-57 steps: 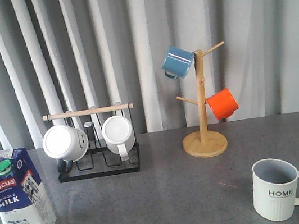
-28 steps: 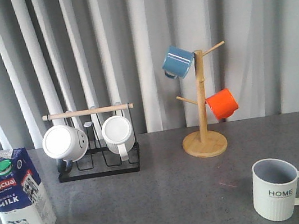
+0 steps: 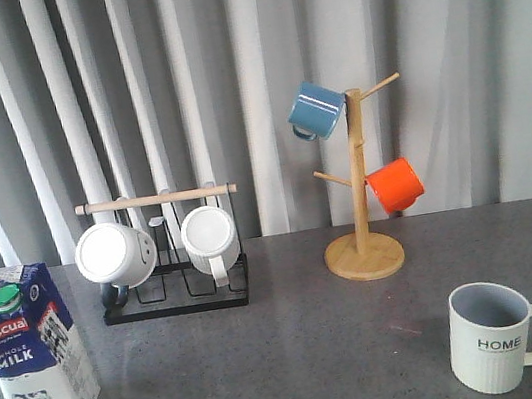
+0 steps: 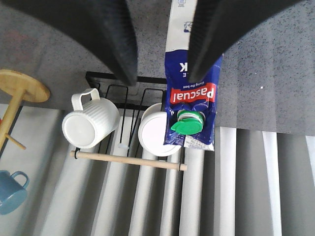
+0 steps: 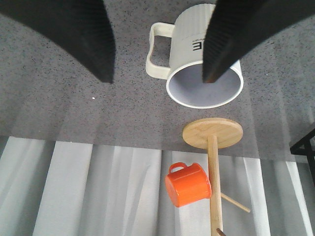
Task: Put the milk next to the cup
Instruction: 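Reach the right gripper to the white HOME mug handle and grasp it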
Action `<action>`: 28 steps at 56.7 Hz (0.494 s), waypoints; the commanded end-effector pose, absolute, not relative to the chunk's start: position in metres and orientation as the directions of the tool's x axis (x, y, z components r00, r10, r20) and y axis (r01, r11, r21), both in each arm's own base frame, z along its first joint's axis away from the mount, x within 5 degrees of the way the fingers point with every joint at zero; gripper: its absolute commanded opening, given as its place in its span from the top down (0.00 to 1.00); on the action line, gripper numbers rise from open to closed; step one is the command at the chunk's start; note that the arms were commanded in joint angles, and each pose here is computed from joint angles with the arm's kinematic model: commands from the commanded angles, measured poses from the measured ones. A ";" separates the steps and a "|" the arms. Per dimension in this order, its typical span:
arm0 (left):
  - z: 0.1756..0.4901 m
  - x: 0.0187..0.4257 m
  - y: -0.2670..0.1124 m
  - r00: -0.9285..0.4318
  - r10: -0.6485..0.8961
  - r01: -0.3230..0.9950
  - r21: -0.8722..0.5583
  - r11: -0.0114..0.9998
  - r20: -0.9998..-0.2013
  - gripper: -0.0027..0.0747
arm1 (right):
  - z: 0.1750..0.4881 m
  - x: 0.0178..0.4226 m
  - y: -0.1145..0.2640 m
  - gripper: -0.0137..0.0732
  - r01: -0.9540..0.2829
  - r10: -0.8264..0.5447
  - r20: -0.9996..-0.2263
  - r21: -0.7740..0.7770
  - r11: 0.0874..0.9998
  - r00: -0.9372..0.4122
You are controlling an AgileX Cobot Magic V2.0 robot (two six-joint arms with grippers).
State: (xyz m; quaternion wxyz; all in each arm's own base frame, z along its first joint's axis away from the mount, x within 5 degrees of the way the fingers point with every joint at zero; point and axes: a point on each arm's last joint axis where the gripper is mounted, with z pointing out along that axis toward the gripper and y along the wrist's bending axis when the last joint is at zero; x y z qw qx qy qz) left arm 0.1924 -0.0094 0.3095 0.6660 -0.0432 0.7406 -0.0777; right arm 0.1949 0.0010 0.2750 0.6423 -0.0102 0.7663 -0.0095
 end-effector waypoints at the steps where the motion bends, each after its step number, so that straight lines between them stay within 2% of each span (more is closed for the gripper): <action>1: 0.329 0.199 -0.011 -0.010 -0.184 0.065 -0.185 0.981 -0.983 0.39 | 0.293 0.199 0.000 0.22 0.005 -0.042 -0.997 -0.043 0.999 -0.071; 4: 0.330 0.201 -0.011 -0.010 -0.186 0.065 -0.187 0.980 -0.982 0.31 | 0.294 0.199 0.000 0.19 0.006 -0.038 -0.997 -0.039 0.999 -0.062; 9: 0.330 0.201 -0.011 -0.003 -0.194 0.068 -0.194 0.979 -0.981 0.24 | 0.296 0.199 0.000 0.17 0.008 -0.038 -0.999 -0.039 0.999 -0.038; 28: 0.331 0.201 -0.011 -0.002 -0.194 0.068 -0.194 0.979 -0.981 0.23 | 0.301 0.199 0.000 0.17 0.011 0.034 -0.999 0.035 0.999 0.008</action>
